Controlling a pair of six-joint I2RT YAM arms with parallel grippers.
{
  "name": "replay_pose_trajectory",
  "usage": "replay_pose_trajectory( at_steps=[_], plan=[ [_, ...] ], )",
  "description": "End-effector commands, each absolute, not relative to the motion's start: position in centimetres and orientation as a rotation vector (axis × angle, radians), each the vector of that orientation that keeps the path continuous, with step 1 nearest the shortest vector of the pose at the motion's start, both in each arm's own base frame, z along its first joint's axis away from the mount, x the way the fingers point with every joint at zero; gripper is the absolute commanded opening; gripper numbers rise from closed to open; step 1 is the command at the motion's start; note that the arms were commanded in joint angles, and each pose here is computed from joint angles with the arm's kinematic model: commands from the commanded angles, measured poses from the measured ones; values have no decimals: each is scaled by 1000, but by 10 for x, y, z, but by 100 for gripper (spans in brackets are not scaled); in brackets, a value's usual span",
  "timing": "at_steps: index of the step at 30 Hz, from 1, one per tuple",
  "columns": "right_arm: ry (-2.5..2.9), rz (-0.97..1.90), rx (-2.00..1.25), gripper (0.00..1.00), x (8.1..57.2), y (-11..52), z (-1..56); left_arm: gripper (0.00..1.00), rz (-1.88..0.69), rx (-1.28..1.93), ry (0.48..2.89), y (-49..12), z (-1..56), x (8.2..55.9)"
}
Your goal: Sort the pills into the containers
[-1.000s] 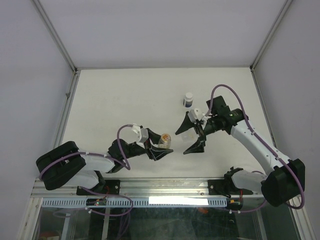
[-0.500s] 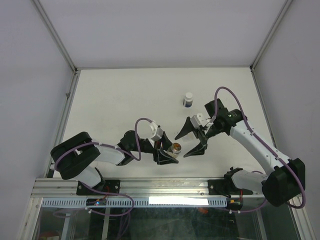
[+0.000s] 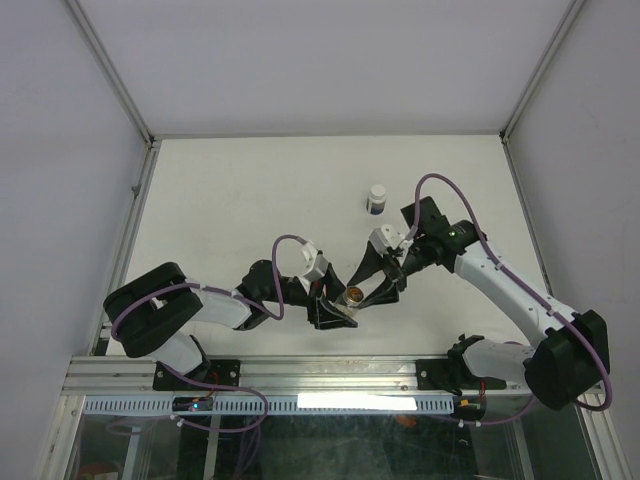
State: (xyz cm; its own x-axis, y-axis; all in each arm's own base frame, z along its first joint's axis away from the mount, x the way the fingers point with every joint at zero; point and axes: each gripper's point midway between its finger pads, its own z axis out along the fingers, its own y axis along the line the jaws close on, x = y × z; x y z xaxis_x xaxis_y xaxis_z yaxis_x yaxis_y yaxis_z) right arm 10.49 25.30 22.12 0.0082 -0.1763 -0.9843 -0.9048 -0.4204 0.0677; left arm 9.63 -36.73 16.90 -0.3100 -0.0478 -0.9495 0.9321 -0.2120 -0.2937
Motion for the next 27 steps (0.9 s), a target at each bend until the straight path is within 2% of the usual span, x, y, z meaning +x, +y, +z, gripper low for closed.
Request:
replay_pose_trajectory(
  at_steps=[1,4,11,13,16,20,22,23,27],
  plan=[
    [1127,1470,-1651,51,107,258,222,0,-1620,1118,1177,-370,190,101],
    [1138,1470,-1652,46,107,259,221,0,-1611,1100,1178,-369,192,103],
    [1339,1422,-1563,23,130,267,220,0,-1519,910,1200,-365,204,127],
    [1462,1347,-1481,18,151,271,215,0,-1408,761,1247,-366,208,150],
    [1684,1167,-1280,10,196,275,202,0,-1105,553,1444,-373,189,197],
    [1860,1063,-1125,7,226,273,185,0,-835,366,1536,-359,176,240],
    [1852,1104,-1127,9,223,275,188,0,-797,368,1533,-358,176,245],
    [1828,1140,-1141,14,218,276,193,0,-801,388,1525,-360,177,243],
    [1681,1279,-1213,58,198,271,223,0,-887,512,1471,-364,175,221]
  ],
)
